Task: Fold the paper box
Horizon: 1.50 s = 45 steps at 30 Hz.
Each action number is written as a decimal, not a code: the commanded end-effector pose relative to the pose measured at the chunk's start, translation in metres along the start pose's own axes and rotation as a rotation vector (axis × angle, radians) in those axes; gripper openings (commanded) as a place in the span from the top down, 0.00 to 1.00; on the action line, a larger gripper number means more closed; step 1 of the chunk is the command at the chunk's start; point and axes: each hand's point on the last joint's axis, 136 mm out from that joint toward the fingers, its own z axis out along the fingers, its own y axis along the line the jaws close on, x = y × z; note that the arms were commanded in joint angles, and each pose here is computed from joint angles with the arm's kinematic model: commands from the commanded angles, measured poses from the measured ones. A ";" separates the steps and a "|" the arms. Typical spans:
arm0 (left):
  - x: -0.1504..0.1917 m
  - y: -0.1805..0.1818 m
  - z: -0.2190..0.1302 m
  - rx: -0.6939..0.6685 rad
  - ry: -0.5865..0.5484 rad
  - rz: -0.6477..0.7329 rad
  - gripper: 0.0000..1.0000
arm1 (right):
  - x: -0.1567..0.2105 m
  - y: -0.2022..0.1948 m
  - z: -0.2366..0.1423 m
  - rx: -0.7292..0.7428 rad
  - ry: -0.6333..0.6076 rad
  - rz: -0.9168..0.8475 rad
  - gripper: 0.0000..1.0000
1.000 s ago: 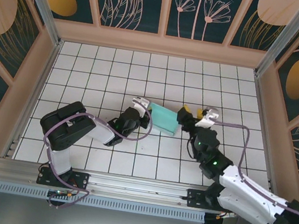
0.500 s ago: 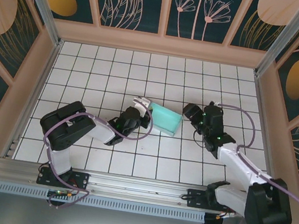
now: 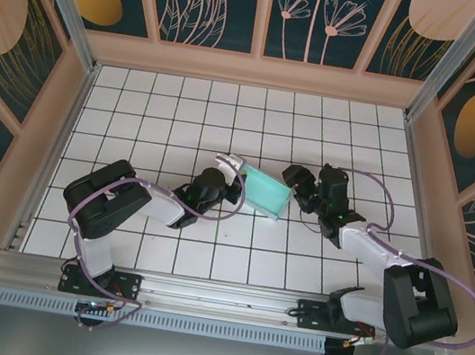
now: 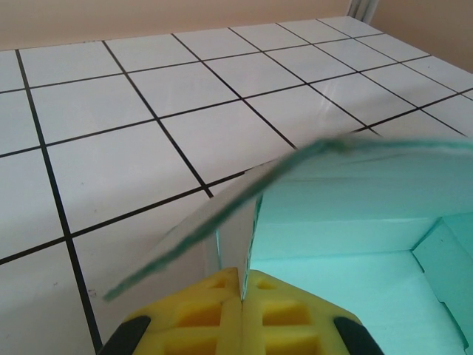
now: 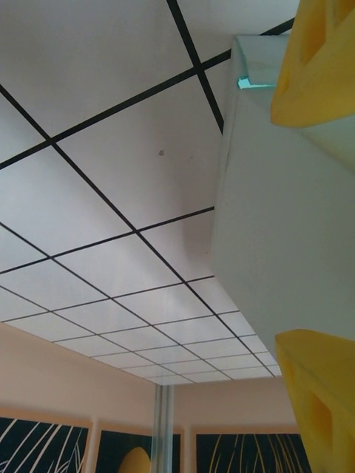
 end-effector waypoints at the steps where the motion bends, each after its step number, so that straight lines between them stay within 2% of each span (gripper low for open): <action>1: 0.008 -0.006 0.003 0.029 0.024 -0.016 0.93 | 0.005 -0.011 0.003 0.026 0.009 -0.049 0.27; 7: 0.006 -0.007 0.000 0.040 0.020 -0.020 0.78 | 0.009 -0.033 0.007 0.113 0.016 -0.109 0.26; 13: 0.001 -0.012 -0.009 0.074 0.005 -0.026 0.67 | 0.013 -0.044 0.010 0.150 0.029 -0.126 0.26; 14: 0.000 -0.012 -0.012 0.082 0.001 -0.030 0.63 | 0.012 -0.044 0.011 0.153 0.028 -0.124 0.26; 19: -0.007 -0.016 -0.035 0.131 -0.026 -0.030 0.31 | 0.013 -0.047 0.013 0.163 0.032 -0.129 0.26; 22: -0.003 -0.019 -0.045 0.157 0.003 -0.024 0.14 | 0.013 -0.047 0.014 0.165 0.036 -0.133 0.26; 26: -0.015 -0.026 -0.062 0.214 -0.021 -0.058 0.01 | 0.012 -0.048 0.015 0.172 0.034 -0.140 0.26; 30: -0.047 -0.026 -0.075 0.241 -0.073 -0.122 0.01 | 0.012 -0.050 0.015 0.180 0.035 -0.155 0.26; 34: -0.082 -0.004 -0.072 0.187 -0.111 -0.234 0.01 | 0.014 -0.053 0.016 0.185 0.037 -0.173 0.26; 39: -0.079 0.030 -0.033 -0.020 0.073 -0.282 0.01 | 0.015 -0.053 0.016 0.185 0.040 -0.186 0.26; 42: -0.070 0.032 -0.018 -0.034 0.133 -0.298 0.05 | 0.016 -0.047 0.016 0.160 0.046 -0.188 0.26; 45: -0.061 0.025 -0.009 0.014 0.194 -0.334 0.06 | 0.015 -0.038 0.016 0.132 0.053 -0.197 0.26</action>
